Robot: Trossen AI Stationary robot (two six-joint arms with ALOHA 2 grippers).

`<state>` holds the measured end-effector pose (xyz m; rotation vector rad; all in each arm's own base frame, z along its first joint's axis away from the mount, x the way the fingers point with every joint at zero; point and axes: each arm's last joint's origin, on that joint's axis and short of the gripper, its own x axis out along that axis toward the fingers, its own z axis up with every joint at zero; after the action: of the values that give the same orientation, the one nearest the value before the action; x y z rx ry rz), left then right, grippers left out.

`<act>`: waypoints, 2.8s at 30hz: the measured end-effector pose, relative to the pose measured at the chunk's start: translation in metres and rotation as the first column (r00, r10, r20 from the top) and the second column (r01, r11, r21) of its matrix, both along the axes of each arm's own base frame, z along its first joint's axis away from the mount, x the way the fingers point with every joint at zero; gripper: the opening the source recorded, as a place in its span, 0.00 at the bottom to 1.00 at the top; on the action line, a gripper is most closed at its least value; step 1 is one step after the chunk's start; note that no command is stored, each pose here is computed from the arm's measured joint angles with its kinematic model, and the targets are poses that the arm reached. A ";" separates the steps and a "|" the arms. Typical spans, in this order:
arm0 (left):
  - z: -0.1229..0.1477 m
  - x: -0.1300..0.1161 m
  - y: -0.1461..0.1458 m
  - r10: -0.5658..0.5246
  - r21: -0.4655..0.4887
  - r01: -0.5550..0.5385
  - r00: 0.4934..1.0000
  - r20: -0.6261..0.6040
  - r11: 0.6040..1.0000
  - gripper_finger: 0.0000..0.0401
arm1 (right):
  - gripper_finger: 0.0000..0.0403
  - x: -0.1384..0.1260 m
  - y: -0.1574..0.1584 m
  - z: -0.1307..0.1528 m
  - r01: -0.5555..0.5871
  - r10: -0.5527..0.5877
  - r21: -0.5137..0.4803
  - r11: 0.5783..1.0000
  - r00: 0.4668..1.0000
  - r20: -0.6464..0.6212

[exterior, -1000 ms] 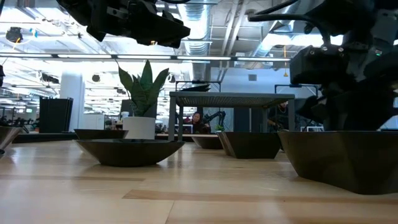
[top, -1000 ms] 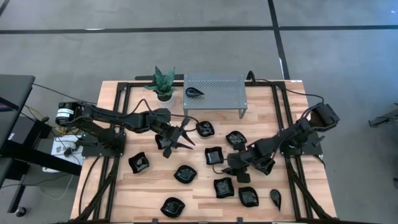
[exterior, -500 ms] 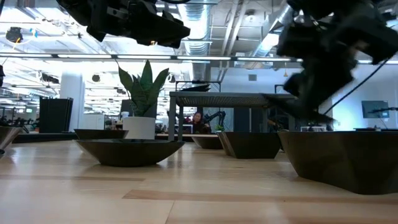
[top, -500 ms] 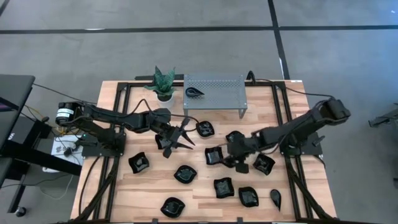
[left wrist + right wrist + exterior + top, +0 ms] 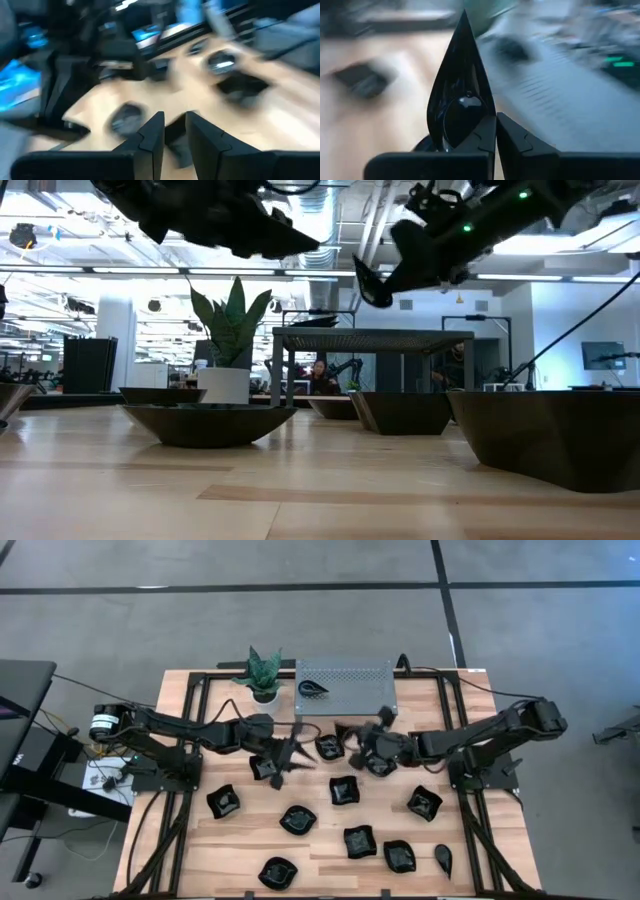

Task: Pick & Place Mini shaped plates
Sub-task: Stack the top drop-shaped plate on top of the drop-shaped plate on the shelf

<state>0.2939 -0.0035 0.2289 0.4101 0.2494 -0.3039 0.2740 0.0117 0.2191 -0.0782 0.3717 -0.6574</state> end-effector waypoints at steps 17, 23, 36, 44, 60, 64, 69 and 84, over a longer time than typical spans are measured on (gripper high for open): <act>0.032 0.005 0.016 0.558 -0.266 -0.495 0.783 0.276 0.827 0.20 | 0.01 0.007 -0.022 0.033 0.192 -0.199 0.059 0.980 0.898 0.393; 0.019 0.018 0.021 0.619 -0.371 -0.510 0.729 0.292 0.776 0.20 | 0.00 0.007 -0.022 0.033 0.192 -0.200 0.060 0.979 0.896 0.396; 0.016 0.030 0.024 0.633 -0.427 -0.481 0.682 0.366 0.766 0.20 | 0.01 0.007 -0.030 0.034 0.216 -0.211 0.031 0.976 0.898 0.385; 0.019 0.031 0.032 0.643 -0.430 -0.488 0.668 0.376 0.759 0.20 | 0.00 0.011 -0.033 0.034 0.043 -0.038 -0.005 0.999 0.932 0.361; 0.018 0.034 0.032 0.618 -0.410 -0.474 0.687 0.382 0.780 0.20 | 0.00 0.011 -0.036 0.038 0.018 0.009 -0.072 0.997 0.937 0.349; 0.018 0.041 0.033 0.637 -0.367 -0.522 0.662 0.395 0.770 0.20 | 0.00 0.011 -0.037 0.040 0.038 0.006 -0.126 0.991 0.944 0.330; 0.036 0.046 0.034 0.662 -0.323 -0.582 0.594 0.457 0.746 0.20 | 0.00 0.008 -0.036 0.039 0.173 -0.118 -0.201 0.964 0.959 0.257; 0.016 0.065 0.040 0.693 -0.278 -0.643 0.589 0.417 0.714 0.20 | 0.00 0.009 -0.042 0.043 0.131 -0.066 -0.205 0.970 0.953 0.296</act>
<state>0.3591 0.0367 0.2454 0.2546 -0.1349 0.5535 0.2825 -0.0299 0.2626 -0.1763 0.0196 -0.7970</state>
